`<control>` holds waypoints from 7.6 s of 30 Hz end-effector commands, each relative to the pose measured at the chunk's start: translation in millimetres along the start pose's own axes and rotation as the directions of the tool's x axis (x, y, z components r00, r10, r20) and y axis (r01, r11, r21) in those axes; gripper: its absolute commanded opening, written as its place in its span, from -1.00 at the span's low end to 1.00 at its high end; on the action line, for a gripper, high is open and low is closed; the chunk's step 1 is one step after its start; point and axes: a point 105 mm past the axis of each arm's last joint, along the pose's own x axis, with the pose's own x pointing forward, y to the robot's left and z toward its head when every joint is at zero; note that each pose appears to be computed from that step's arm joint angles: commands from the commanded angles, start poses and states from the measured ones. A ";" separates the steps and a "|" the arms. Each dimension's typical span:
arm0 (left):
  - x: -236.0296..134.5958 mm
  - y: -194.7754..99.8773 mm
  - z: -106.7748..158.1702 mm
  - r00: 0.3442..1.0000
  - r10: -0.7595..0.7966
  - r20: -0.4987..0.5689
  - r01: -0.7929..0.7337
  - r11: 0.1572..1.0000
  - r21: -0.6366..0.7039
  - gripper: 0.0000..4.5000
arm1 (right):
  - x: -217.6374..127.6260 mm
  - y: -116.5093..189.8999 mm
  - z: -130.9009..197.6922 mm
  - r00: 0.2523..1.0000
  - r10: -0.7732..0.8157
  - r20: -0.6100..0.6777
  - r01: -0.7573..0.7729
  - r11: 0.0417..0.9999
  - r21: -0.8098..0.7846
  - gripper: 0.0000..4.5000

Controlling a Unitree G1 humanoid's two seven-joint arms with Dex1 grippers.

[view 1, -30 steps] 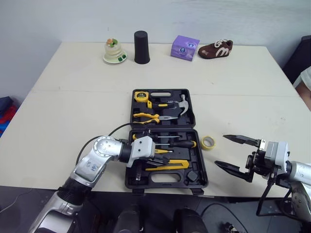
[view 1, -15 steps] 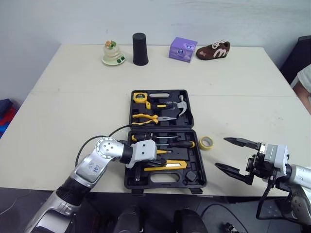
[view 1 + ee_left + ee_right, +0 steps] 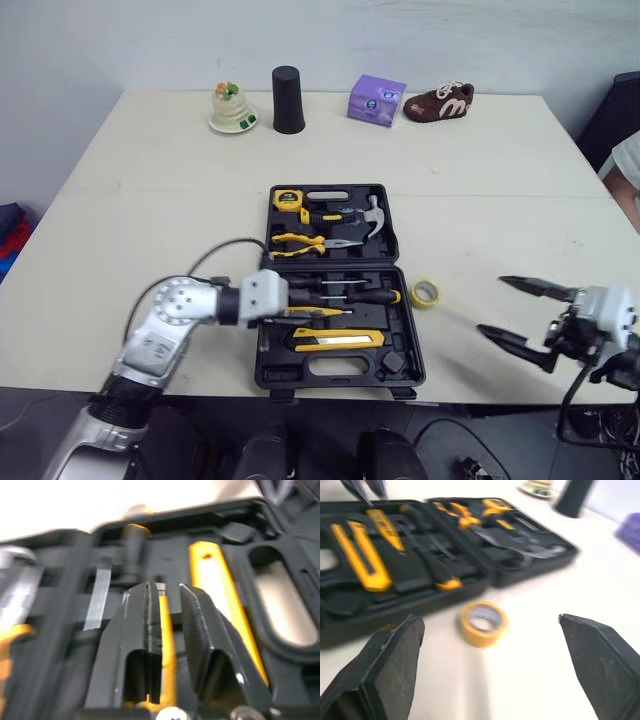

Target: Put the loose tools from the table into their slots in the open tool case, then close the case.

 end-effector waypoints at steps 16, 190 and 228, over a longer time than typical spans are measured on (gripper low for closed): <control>-307.9 -11.9 -85.5 0.270 0.849 -0.454 -0.955 0.296 -0.016 0.99 | -163.3 -88.0 -63.5 0.578 -0.799 -0.167 0.792 0.599 -0.121 1.00; -123.9 -25.5 9.8 0.896 0.423 -0.137 -0.441 0.809 -0.389 1.00 | 116.4 30.2 44.5 0.818 0.557 0.141 -0.572 0.767 0.291 -0.99; -4.1 52.4 -65.8 0.923 0.343 -0.176 -0.385 0.790 -0.477 -0.98 | 171.3 -4.7 -11.5 0.941 0.320 -0.107 -0.299 0.938 0.175 -1.00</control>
